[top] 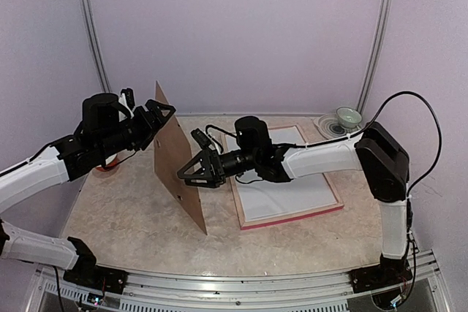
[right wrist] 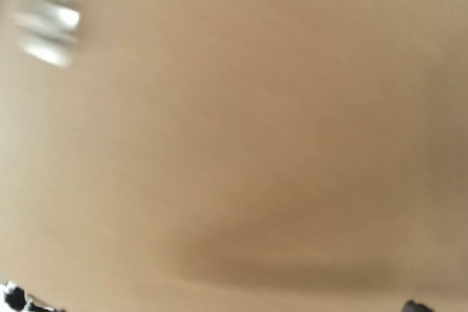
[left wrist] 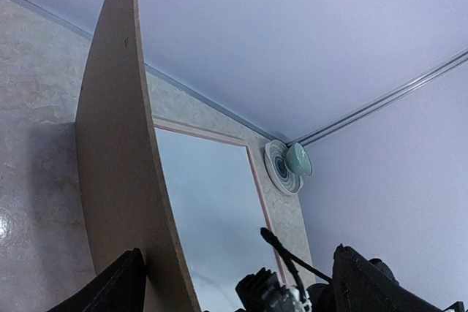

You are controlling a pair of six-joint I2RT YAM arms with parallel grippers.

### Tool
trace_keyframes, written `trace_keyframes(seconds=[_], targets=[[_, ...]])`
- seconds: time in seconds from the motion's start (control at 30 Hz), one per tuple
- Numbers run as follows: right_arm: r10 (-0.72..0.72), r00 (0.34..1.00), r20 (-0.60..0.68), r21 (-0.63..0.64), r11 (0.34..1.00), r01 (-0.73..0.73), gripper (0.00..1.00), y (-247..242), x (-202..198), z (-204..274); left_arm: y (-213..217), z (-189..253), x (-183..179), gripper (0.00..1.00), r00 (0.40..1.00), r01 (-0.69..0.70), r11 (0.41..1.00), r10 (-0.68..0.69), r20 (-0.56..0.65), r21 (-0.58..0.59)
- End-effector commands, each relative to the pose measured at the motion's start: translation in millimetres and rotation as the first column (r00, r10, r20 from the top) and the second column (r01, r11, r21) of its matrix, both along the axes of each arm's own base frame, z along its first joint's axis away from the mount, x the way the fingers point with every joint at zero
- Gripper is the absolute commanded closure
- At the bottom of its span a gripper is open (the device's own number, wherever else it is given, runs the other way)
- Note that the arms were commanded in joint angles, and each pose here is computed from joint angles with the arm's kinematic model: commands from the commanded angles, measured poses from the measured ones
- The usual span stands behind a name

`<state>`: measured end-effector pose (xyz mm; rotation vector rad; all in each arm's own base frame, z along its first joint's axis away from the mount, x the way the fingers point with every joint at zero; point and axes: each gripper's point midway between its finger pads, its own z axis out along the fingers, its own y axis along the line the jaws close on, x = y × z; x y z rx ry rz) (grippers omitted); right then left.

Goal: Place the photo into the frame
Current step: Turn over the backboard.

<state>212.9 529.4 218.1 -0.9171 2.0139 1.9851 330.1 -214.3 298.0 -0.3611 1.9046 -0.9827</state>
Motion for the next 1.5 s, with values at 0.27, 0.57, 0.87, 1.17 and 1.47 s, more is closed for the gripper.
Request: trace_keyframes(seconds=[0.27, 0.57, 0.87, 1.17, 1.47], targets=[[-0.037, 0.998, -0.053, -0.115, 0.993, 0.031, 0.01, -7.6, 7.5, -74.6, 33.1, -20.9, -9.4, 0.2, 1.0, -0.021, 0.999, 0.021, -0.021, -0.029], [-0.051, 0.995, -0.083, -0.172, 0.984, 0.036, 0.01, -12.3, 5.4, -109.2, 42.2, -27.4, -14.5, 0.25, 1.0, 0.009, 0.999, -0.01, -0.023, -0.045], [-0.055, 0.995, -0.085, -0.205, 0.978, 0.037, 0.01, -17.8, 3.3, -123.9, 49.2, -37.9, -20.4, 0.33, 0.998, 0.024, 0.998, -0.028, -0.059, -0.065], [-0.063, 0.995, -0.073, -0.239, 0.97, 0.044, 0.01, -23.3, 3.1, -133.7, 56.8, -49.4, -28.3, 0.41, 0.989, 0.034, 0.999, -0.036, -0.142, -0.017], [-0.069, 0.996, -0.056, -0.285, 0.957, 0.05, 0.01, -29.2, 3.6, -145.0, 66.9, -60.7, -38.2, 0.43, 0.973, 0.06, 0.998, -0.062, -0.223, -0.013]])
